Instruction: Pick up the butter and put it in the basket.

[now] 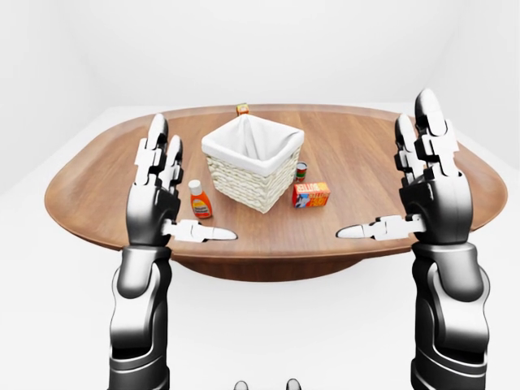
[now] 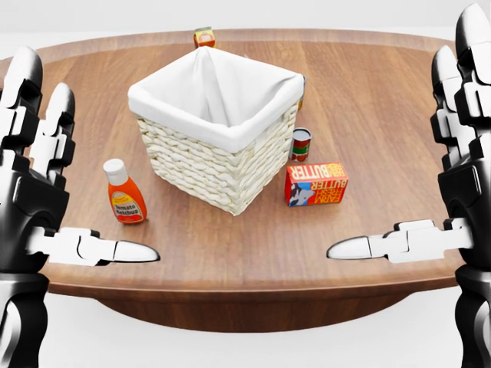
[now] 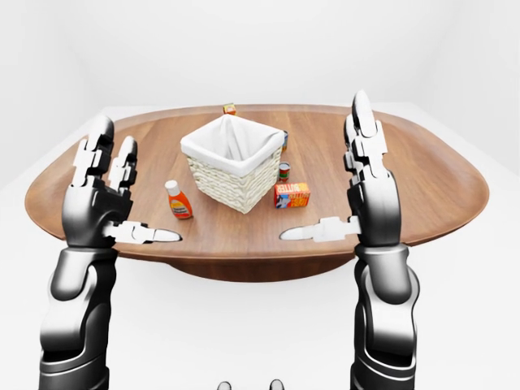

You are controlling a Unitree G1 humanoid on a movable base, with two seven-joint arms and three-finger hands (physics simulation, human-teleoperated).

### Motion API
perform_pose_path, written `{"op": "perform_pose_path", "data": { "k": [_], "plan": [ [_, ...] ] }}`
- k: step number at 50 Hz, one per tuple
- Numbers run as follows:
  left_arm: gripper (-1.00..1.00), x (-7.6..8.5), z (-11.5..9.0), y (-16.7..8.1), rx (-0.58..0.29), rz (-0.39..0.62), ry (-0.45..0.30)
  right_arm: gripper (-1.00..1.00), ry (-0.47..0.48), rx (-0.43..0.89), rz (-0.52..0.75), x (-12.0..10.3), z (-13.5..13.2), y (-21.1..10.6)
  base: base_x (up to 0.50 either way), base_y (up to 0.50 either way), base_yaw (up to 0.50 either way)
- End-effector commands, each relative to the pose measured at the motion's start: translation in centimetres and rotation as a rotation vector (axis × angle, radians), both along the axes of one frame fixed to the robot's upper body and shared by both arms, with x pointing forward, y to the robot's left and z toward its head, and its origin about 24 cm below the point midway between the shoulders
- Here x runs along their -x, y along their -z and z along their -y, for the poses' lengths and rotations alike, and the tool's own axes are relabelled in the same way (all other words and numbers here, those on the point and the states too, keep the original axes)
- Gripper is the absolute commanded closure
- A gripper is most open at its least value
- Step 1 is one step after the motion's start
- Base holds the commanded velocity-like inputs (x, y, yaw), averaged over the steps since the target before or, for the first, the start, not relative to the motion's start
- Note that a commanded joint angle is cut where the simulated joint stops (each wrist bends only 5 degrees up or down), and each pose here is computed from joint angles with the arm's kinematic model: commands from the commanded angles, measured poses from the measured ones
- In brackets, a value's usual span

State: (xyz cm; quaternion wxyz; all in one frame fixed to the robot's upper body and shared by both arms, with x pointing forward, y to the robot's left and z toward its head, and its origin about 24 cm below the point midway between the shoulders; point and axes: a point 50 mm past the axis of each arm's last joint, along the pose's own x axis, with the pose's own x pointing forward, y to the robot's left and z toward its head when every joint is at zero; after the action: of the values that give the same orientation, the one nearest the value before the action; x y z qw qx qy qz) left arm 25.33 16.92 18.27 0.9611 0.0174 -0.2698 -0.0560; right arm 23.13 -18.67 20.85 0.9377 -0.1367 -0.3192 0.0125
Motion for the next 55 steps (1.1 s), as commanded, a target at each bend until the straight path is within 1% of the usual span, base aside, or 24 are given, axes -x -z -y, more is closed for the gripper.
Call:
{"op": "perform_pose_path", "data": {
  "k": [1, 11, 18, 29, 49, 55],
  "plan": [
    [-1.0, 0.1, 0.2, 0.4, -0.009, -0.015, 0.008, -1.0, -0.007, 0.01, 0.026, 0.2, -0.1, -0.5, 0.3, 0.0, 0.0],
    [-1.0, 0.3, 0.0, 0.1, -0.026, -0.003, 0.002, -1.0, -0.005, 0.012, 0.021, 0.5, 0.1, -0.4, 0.32, 0.0, 0.0],
    [-1.0, 0.2, 0.2, 0.0, -0.019, 0.001, 0.004, -1.0, 0.003, 0.004, -0.013, 0.1, 0.3, 0.2, 0.32, 0.0, 0.0],
    [-1.0, 0.3, 0.2, 0.2, -0.021, -0.005, 0.002, -1.0, 0.008, -0.013, -0.019, -0.2, 0.5, 0.3, 0.32, 0.0, 0.0],
    [-1.0, 0.3, 0.1, 0.1, -0.012, -0.001, -0.001, -1.0, 0.007, -0.018, -0.027, -0.1, 0.6, 0.5, 0.32, 0.0, 0.0],
    [-1.0, 0.3, 0.1, 0.4, -0.014, -0.015, 0.0, -1.0, 0.002, -0.008, -0.026, 0.3, 0.7, 0.5, 0.32, 0.0, 0.0]
  ]
}}
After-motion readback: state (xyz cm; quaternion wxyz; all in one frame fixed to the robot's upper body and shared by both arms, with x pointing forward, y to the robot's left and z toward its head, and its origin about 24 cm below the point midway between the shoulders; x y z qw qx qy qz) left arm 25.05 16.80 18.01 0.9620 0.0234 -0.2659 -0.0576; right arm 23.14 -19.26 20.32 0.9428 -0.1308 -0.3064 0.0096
